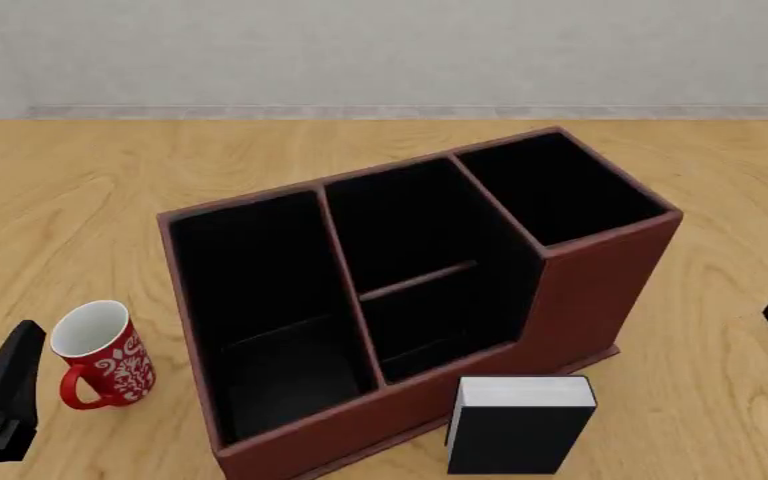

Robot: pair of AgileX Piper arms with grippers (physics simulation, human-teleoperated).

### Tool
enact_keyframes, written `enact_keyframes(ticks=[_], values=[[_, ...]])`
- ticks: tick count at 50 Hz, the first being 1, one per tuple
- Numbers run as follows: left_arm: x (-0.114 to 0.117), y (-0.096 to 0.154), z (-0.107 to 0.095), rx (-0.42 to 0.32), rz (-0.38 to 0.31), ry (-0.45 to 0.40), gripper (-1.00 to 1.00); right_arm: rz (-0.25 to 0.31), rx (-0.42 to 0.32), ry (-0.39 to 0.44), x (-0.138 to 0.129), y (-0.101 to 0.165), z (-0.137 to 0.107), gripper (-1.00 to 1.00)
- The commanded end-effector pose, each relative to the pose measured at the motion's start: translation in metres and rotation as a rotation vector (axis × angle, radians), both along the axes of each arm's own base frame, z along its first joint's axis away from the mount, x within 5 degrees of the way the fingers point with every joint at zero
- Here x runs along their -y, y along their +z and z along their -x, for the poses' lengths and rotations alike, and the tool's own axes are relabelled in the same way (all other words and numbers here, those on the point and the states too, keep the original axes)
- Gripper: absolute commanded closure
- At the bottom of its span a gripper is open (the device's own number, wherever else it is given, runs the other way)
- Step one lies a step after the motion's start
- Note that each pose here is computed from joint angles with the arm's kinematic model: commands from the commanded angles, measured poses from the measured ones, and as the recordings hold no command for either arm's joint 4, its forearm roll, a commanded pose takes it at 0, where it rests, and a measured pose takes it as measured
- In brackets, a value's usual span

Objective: Pick up the book and place it in the right compartment of the caddy.

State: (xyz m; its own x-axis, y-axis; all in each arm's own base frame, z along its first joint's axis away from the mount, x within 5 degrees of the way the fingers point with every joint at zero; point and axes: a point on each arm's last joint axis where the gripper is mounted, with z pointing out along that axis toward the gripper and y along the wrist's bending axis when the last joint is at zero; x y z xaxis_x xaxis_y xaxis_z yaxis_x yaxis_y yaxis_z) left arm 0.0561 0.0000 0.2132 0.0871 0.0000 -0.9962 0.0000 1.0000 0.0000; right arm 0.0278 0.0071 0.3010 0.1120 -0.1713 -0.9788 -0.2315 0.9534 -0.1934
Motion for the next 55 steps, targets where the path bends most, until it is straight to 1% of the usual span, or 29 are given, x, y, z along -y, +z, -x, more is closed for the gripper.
enact_keyframes(ticks=[1,6,7,16,20,22,24,25,27,33,41,42,43,45,48,50,52,55], values=[[0.000,0.000,0.000,0.000,0.000,0.000,-1.00,0.049,-0.011,0.079,0.000,0.027,0.008,-1.00],[0.000,0.000,0.000,0.000,0.000,0.000,-1.00,0.076,-0.008,0.079,0.000,0.032,0.008,-1.00],[0.000,0.000,0.000,0.000,0.000,0.000,-1.00,0.107,-0.024,0.118,0.001,0.040,0.011,-1.00],[0.000,0.000,0.000,0.000,0.000,0.000,-1.00,0.110,-0.044,0.164,0.000,0.048,0.011,-1.00],[0.000,0.000,0.000,0.000,0.000,0.000,-1.00,0.121,-0.048,0.169,-0.001,0.050,0.010,-1.00],[0.000,0.000,0.000,0.000,0.000,0.000,-1.00,0.138,-0.061,0.184,-0.002,0.050,0.008,-1.00],[0.000,0.000,0.000,0.000,0.000,0.000,-1.00,0.143,-0.063,0.187,-0.002,0.051,0.008,-1.00],[0.000,0.000,0.000,0.000,0.000,0.000,-1.00,0.166,-0.076,0.200,-0.004,0.050,0.006,-1.00],[0.000,0.000,0.000,0.000,0.000,0.000,-1.00,0.165,-0.081,0.205,-0.004,0.051,0.005,-1.00],[0.000,0.000,0.000,0.000,0.000,0.000,-1.00,0.212,-0.105,0.233,-0.007,0.051,0.001,-1.00],[0.000,0.000,0.000,0.000,0.000,0.000,-1.00,0.235,-0.122,0.271,-0.010,0.058,-0.003,-1.00],[0.000,0.000,0.000,0.000,0.000,0.000,-1.00,0.237,-0.126,0.282,-0.011,0.060,-0.003,-1.00],[0.000,0.000,0.000,0.000,0.000,0.000,-1.00,0.251,-0.131,0.296,-0.012,0.061,-0.005,-1.00],[0.000,0.000,0.000,0.000,0.000,0.000,-1.00,0.251,-0.134,0.302,-0.013,0.062,-0.005,-1.00],[0.000,0.000,0.000,0.000,0.000,0.000,-1.00,0.277,-0.149,0.336,-0.017,0.063,-0.010,-1.00],[0.000,0.000,0.000,0.000,0.000,0.000,-1.00,0.274,-0.158,0.356,-0.020,0.067,-0.011,-1.00],[0.000,0.000,0.000,0.000,0.000,0.000,-1.00,0.293,-0.158,0.366,-0.021,0.068,-0.012,-1.00],[0.000,0.000,0.000,0.000,0.000,0.000,-1.00,0.305,-0.166,0.390,-0.024,0.070,-0.015,-1.00]])
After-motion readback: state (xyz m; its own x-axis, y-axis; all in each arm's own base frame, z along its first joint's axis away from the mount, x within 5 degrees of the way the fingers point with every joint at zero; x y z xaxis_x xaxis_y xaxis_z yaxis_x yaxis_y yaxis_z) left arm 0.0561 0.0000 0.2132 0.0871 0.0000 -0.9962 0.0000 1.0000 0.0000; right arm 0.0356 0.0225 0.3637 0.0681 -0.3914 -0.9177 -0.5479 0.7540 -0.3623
